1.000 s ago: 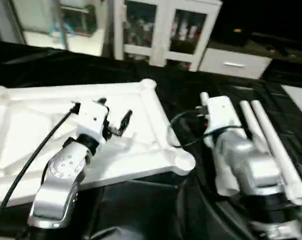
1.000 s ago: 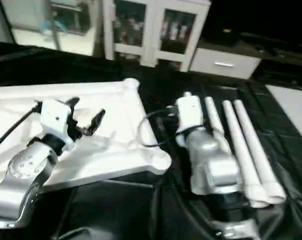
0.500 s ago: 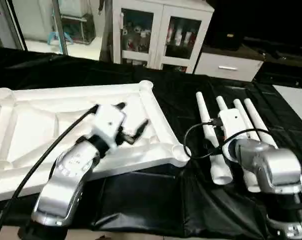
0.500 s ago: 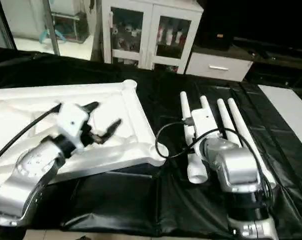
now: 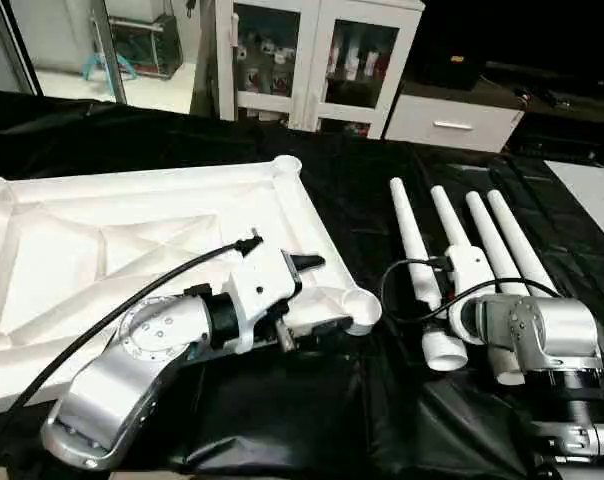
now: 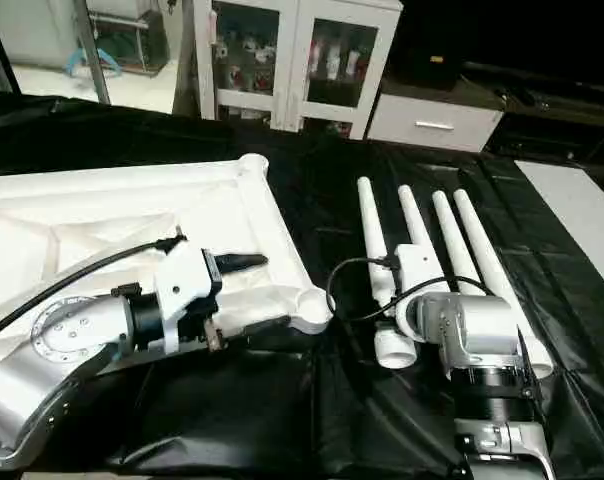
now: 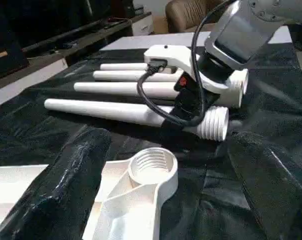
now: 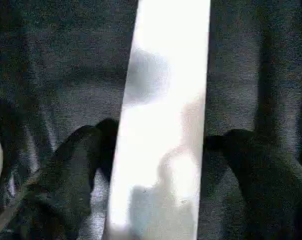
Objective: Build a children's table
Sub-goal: Pick table leg
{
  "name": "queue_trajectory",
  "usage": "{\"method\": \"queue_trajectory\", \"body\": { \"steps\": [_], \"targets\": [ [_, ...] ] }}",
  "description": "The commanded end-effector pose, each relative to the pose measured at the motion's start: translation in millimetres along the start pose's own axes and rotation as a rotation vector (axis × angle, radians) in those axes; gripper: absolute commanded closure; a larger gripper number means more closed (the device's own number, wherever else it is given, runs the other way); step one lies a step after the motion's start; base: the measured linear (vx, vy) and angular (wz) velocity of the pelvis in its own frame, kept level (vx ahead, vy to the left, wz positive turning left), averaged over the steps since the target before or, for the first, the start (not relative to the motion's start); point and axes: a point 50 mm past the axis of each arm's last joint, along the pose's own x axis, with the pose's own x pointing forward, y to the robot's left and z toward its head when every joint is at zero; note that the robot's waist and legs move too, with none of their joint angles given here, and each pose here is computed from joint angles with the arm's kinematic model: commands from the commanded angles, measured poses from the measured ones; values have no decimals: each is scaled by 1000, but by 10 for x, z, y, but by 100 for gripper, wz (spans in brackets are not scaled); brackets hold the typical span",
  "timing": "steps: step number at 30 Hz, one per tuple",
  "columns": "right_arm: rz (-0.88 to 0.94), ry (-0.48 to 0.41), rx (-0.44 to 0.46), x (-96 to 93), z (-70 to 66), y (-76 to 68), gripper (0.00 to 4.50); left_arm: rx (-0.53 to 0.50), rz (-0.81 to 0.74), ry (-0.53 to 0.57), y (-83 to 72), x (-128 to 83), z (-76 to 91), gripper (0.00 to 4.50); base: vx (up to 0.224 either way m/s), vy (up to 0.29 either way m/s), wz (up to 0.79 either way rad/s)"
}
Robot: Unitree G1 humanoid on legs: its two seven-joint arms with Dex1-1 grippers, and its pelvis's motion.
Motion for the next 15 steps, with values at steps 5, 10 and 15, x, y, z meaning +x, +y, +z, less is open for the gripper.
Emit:
{"method": "queue_trajectory", "body": {
  "steps": [5, 10, 15],
  "targets": [
    [10, 9, 22, 11, 8, -32, 119, 13, -12, -4, -19, -19, 57, 18, 0, 0, 0],
    [32, -2, 50, 7, 33, -29, 163, 15, -1, 0, -1, -29, 72, 18, 0, 0, 0],
    [61, 7, 124, 38, -4, -70, 198, 24, 21, 2, 35, -34, 86, 18, 0, 0, 0]
  ]
}}
